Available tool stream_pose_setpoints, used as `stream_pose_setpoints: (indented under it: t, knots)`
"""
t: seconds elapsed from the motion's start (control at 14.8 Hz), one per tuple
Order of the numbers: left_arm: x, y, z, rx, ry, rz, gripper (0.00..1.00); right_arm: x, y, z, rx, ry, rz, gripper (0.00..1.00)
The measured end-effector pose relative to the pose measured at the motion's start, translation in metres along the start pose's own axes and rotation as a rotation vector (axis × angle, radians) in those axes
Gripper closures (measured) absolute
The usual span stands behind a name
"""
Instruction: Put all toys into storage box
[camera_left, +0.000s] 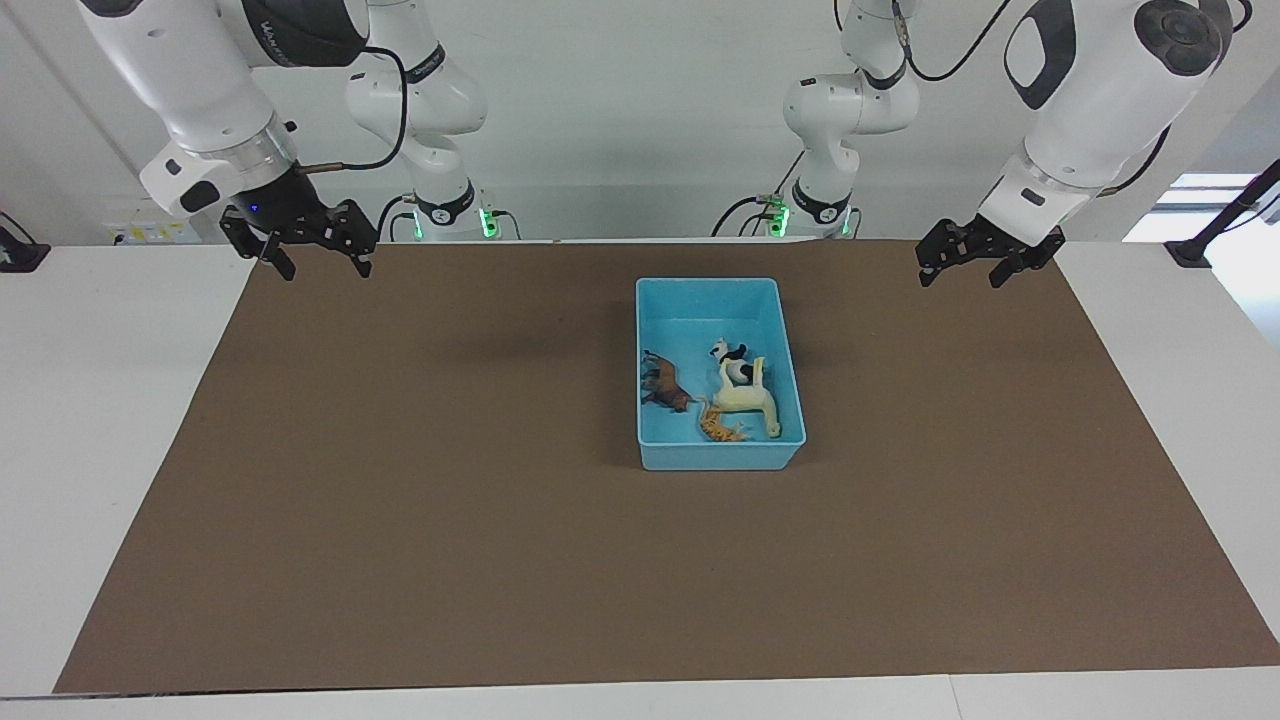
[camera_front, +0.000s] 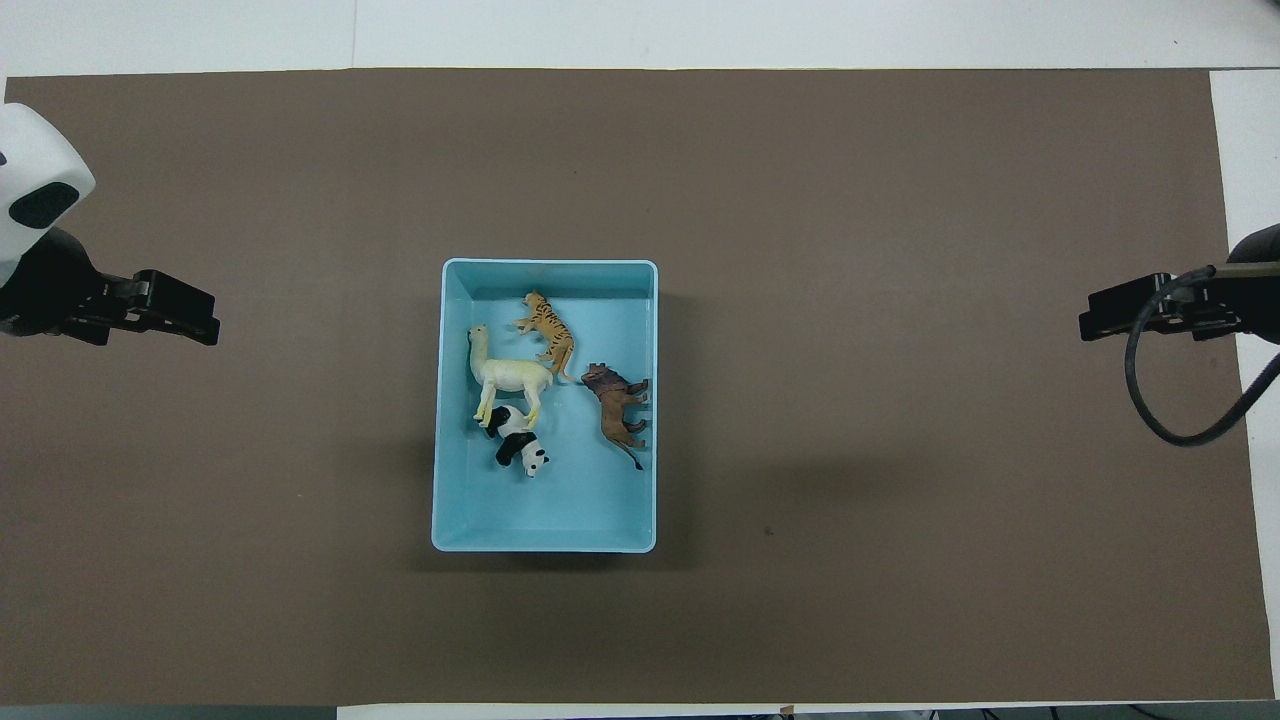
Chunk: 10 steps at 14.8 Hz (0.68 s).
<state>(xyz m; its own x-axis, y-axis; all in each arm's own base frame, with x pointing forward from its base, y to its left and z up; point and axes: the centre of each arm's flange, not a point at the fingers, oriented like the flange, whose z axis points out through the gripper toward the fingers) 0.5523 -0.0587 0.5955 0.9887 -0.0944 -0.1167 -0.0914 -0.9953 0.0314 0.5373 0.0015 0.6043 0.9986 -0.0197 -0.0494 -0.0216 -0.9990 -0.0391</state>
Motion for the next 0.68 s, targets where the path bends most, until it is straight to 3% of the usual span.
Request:
stream_pose_setpoints:
  t: [0.47,0.68]
  knots:
    - [0.000,0.000,0.000,0.000,0.000,0.000,0.00,0.004,0.005,0.004,-0.005,-0.002,0.008,0.00]
    - [0.000,0.000,0.000,0.000,0.000,0.000,0.00,0.004,0.013,0.004,-0.046,-0.003,-0.019,0.00]
